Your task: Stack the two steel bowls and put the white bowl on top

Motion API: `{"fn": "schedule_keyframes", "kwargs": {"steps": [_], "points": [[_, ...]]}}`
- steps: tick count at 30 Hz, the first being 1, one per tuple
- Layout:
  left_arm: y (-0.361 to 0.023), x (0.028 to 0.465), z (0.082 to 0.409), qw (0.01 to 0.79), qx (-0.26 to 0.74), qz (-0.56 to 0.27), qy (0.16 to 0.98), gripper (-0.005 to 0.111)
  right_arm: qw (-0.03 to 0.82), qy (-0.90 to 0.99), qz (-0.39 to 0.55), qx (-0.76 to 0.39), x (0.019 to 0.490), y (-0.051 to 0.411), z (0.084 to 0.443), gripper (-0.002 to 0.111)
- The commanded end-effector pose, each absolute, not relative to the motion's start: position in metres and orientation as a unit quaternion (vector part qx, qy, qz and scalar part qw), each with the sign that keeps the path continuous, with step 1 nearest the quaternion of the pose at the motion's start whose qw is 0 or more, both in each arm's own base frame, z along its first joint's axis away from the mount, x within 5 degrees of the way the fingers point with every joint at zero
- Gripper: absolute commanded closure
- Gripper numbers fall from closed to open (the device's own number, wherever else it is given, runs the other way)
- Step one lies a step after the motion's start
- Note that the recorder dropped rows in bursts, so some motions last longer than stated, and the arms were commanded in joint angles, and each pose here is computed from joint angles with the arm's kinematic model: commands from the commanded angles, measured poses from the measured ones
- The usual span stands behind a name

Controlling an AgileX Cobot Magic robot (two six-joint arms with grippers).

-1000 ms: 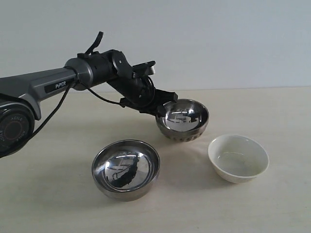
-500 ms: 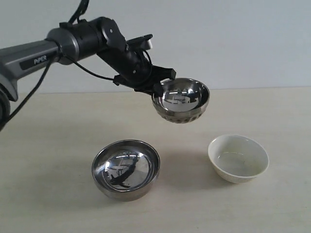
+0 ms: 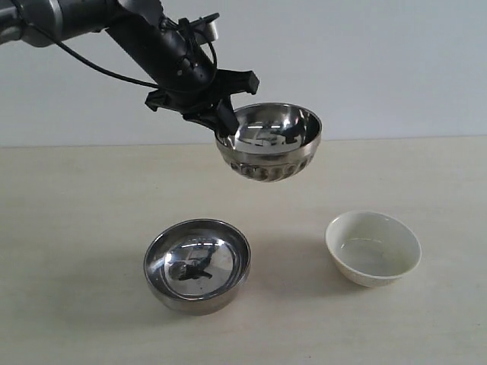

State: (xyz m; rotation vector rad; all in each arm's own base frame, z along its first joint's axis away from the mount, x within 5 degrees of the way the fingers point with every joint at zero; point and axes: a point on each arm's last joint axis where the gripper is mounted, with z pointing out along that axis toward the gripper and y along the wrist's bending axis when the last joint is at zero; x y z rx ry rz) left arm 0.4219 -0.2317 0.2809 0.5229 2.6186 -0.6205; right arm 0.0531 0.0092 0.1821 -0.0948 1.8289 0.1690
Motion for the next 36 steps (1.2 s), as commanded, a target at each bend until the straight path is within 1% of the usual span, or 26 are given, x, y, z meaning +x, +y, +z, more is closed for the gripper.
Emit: {"fn": "schedule_keyframes", "kwargs": {"steps": [1,6,10,15,17,22,25,28,32,36], "points": [[-0.221,0.401,0.295,0.203,0.185,-0.222,0.936,0.103,0.61,0.788,0.069,-0.043,0.053,0.009,0.183,0.108],[-0.205,0.373,0.301,0.222,0.174,-0.218,0.934,0.103,0.61,0.788,0.069,-0.043,0.053,0.009,0.183,0.108],[-0.191,0.349,0.3,0.237,0.173,-0.206,0.934,0.103,0.61,0.788,0.069,-0.043,0.053,0.009,0.183,0.108],[-0.176,0.323,0.283,0.234,0.159,-0.197,0.938,0.103,0.61,0.788,0.069,-0.043,0.053,0.009,0.183,0.108],[-0.172,0.317,0.271,0.233,0.153,-0.191,0.941,0.103,0.61,0.788,0.069,-0.043,0.053,0.009,0.183,0.108],[-0.165,0.315,0.241,0.223,0.136,-0.177,0.949,0.103,0.61,0.788,0.069,-0.043,0.053,0.009,0.183,0.108],[-0.156,0.32,0.23,0.215,0.117,-0.171,0.954,0.103,0.61,0.788,0.069,-0.043,0.053,0.009,0.183,0.108],[-0.149,0.324,0.226,0.211,0.11,-0.167,0.957,0.103,0.61,0.788,0.069,-0.043,0.053,0.009,0.183,0.108],[-0.149,0.325,0.224,0.211,0.113,-0.165,0.957,0.103,0.61,0.788,0.069,-0.043,0.053,0.009,0.183,0.108],[-0.15,0.328,0.215,0.202,0.109,-0.164,0.959,0.103,0.61,0.788,0.069,-0.043,0.053,0.009,0.183,0.108]]}}
